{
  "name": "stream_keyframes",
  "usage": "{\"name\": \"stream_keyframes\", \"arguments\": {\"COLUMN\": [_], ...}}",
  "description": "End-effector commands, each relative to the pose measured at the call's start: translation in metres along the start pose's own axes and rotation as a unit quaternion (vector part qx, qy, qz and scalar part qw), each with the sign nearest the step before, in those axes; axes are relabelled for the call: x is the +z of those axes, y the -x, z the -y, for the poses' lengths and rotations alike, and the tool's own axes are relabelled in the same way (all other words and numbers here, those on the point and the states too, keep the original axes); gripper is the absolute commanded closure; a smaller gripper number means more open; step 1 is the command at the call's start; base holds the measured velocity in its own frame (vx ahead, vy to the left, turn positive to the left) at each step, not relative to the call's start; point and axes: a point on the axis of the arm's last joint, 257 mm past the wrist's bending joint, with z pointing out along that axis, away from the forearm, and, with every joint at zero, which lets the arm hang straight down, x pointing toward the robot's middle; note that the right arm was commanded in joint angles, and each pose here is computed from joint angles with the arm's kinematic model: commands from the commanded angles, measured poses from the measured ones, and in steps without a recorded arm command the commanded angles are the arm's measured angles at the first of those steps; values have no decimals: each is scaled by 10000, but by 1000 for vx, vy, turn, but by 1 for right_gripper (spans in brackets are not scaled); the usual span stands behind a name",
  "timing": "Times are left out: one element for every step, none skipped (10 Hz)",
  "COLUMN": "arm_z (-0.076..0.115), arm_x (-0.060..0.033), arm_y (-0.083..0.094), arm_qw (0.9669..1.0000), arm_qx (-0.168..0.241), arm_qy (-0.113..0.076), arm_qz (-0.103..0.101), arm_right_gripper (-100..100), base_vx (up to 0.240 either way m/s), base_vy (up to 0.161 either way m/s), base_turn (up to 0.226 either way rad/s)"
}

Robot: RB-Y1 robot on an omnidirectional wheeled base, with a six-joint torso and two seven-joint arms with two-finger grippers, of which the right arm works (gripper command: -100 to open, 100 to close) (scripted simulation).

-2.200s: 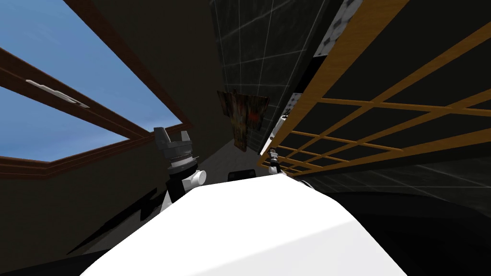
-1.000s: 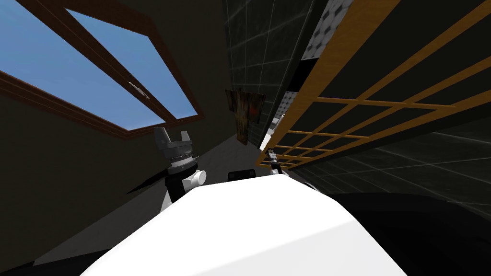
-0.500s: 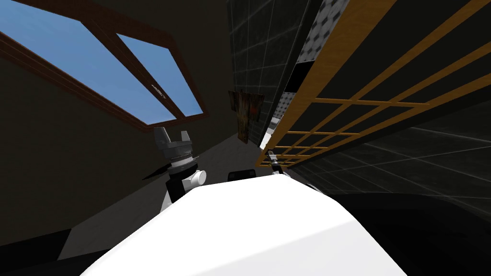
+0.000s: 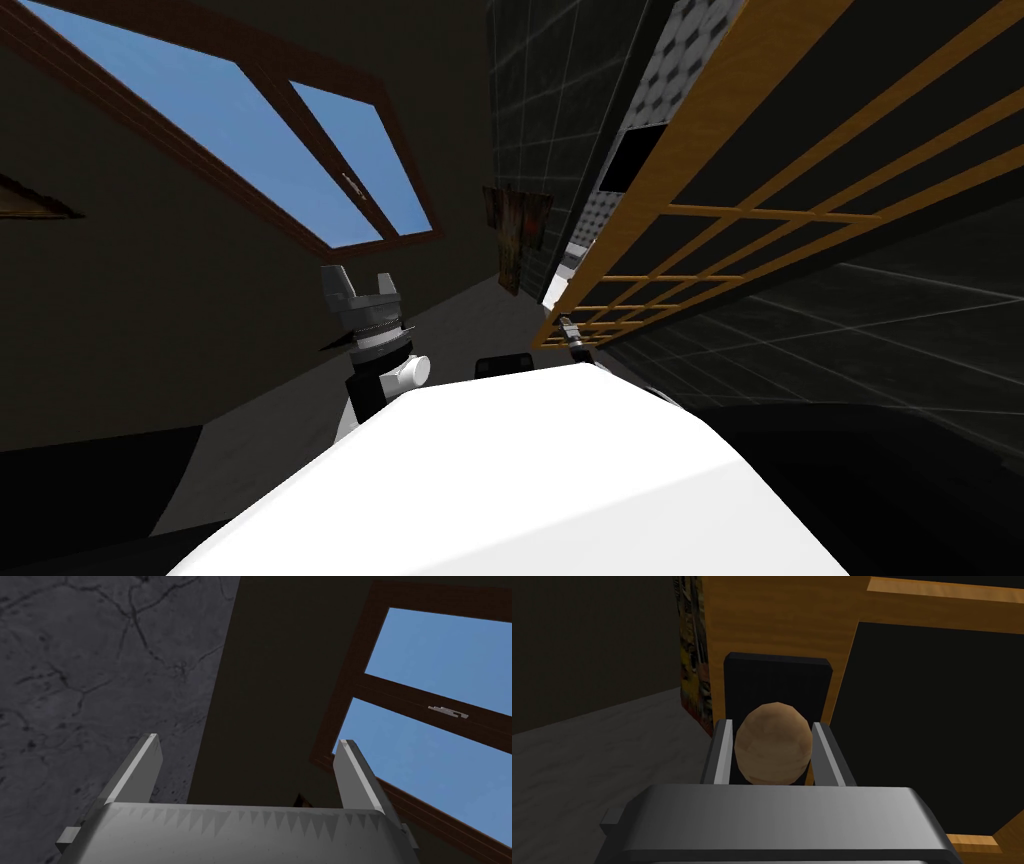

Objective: Pull the door open

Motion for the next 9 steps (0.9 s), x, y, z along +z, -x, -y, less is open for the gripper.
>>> {"name": "stream_keyframes", "arguments": {"arm_z": [16, 25, 35, 41, 40, 36, 31, 26, 21], "arm_x": [-96, -137, -182, -149, -216, -250, -289, -332, -376], "arm_y": [4, 3, 1, 10, 21, 19, 17, 15, 12], "arm_qw": [9999, 9998, 9996, 9997, 9995, 9994, 9993, 9991, 9989], "arm_qx": [11, 16, 22, 10, 15, 15, 14, 14, 15], "arm_qy": [-133, -203, -278, -237, -302, -337, -380, -425, -473], "arm_qz": [10, 11, 13, 27, 37, 33, 28, 24, 20], "arm_right_gripper": [100, 100, 100, 100, 100, 100, 100, 100, 100], "base_vx": [-201, -183, -191, -87, -116, -205, -206, -197, -229], "base_vy": [-68, -50, -29, -11, -17, -45, -62, -96, -99], "base_turn": [90, 85, 73, 16, 109, 146, 148, 151, 165]}}
